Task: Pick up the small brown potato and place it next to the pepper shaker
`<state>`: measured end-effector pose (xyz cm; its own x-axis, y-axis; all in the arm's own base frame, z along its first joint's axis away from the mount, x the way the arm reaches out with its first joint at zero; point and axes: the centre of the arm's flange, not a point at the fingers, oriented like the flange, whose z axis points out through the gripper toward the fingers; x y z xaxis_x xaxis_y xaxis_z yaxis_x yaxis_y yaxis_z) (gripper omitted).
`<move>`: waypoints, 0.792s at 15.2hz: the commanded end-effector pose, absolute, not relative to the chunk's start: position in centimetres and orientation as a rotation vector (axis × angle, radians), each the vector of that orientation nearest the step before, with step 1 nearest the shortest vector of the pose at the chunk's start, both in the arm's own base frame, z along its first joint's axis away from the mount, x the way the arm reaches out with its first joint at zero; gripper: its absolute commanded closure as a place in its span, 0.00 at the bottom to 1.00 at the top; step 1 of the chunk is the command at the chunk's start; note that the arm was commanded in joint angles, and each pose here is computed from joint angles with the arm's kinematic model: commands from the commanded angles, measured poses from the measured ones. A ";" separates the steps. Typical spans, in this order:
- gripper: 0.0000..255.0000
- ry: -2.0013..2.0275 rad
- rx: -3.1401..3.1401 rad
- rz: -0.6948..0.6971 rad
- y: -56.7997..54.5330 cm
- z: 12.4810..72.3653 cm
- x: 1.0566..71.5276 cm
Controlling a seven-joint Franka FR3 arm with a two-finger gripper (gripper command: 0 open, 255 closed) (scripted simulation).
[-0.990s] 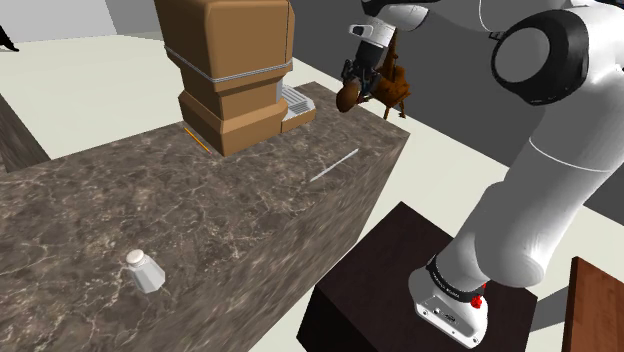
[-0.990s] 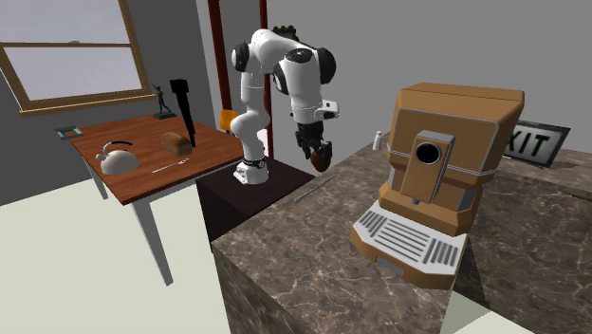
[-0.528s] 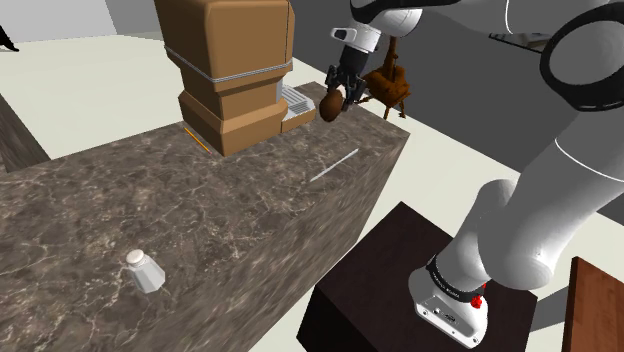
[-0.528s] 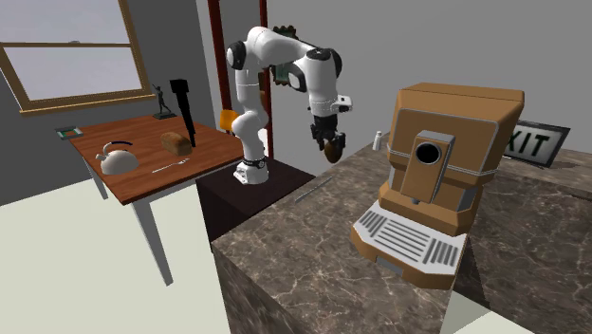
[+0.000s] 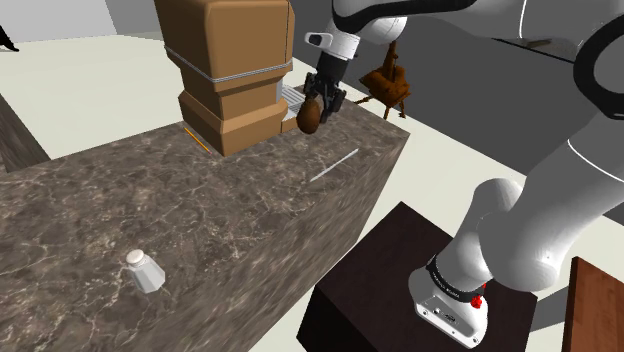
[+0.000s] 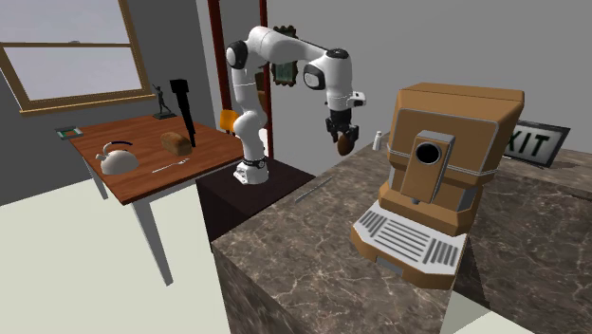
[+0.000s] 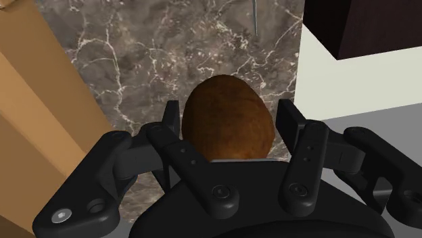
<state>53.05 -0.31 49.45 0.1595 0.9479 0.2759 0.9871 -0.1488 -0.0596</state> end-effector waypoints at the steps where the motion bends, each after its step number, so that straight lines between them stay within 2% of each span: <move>1: 1.00 -1.883 -2.210 -0.254 2.2 49.6 52.6; 12: 1.00 -1.883 -2.210 -0.254 16.6 49.6 51.0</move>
<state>51.33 15.37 49.67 0.1594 0.9480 0.2755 0.9871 -0.1487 -0.0596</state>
